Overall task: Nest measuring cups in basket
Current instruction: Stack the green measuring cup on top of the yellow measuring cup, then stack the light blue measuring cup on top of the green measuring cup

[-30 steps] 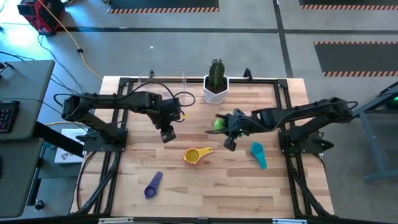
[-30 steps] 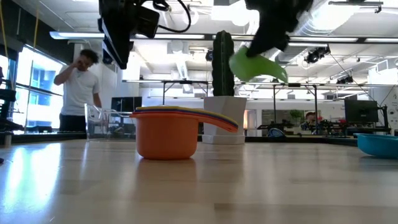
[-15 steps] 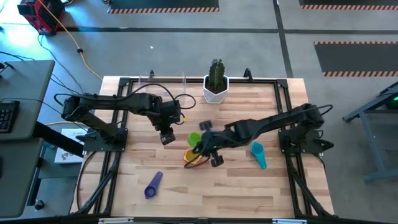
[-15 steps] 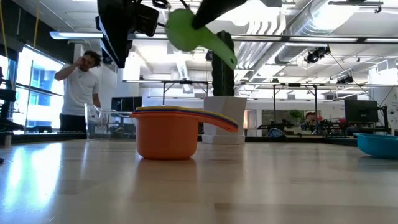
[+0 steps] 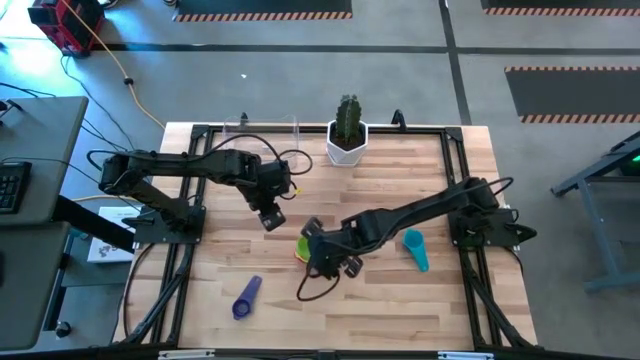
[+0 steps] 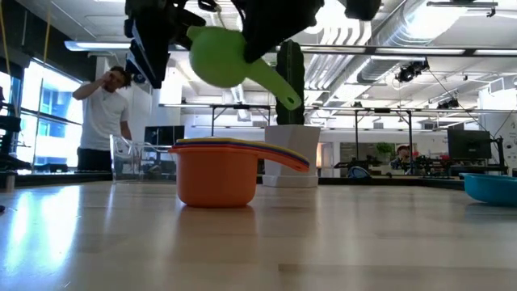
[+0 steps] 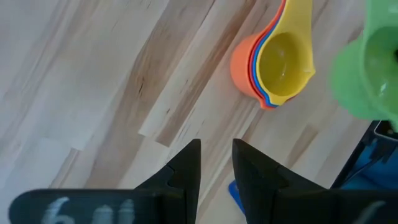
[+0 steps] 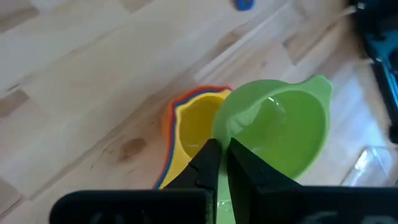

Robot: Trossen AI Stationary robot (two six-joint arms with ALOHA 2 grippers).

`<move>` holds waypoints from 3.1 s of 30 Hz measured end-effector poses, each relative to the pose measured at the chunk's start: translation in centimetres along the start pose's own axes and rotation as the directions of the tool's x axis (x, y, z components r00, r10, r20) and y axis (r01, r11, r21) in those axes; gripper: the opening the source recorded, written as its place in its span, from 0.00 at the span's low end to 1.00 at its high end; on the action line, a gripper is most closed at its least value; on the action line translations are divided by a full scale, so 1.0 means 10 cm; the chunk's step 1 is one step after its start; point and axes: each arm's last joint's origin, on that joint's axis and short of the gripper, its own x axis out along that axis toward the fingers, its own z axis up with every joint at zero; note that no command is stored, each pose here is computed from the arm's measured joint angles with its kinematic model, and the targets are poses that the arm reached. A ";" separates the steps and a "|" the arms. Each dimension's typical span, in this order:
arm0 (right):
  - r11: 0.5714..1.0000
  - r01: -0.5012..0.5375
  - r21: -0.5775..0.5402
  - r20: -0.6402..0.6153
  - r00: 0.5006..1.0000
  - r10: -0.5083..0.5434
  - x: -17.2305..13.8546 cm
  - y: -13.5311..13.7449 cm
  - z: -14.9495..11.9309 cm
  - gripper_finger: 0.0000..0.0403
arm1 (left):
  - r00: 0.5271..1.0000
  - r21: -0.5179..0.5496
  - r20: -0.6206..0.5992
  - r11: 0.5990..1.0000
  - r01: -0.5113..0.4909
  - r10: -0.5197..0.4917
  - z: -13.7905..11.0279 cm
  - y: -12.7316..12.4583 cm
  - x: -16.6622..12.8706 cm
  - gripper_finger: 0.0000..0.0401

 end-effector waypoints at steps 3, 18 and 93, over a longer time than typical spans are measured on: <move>0.999 -0.035 -0.005 -0.005 0.999 0.035 0.13 0.02 0.00 0.02 | 1.000 -0.024 0.002 1.000 0.000 0.000 0.00 0.00 0.00 0.20; 0.995 -0.099 0.001 -0.063 0.993 0.099 0.46 0.07 -0.07 0.02 | 1.000 -0.057 0.005 0.998 0.000 0.000 0.00 0.00 0.00 0.20; -0.214 0.375 0.902 -0.312 0.909 0.275 -0.43 1.03 -1.37 0.15 | 0.992 0.091 0.103 0.993 -0.082 0.072 0.02 -0.07 0.01 0.20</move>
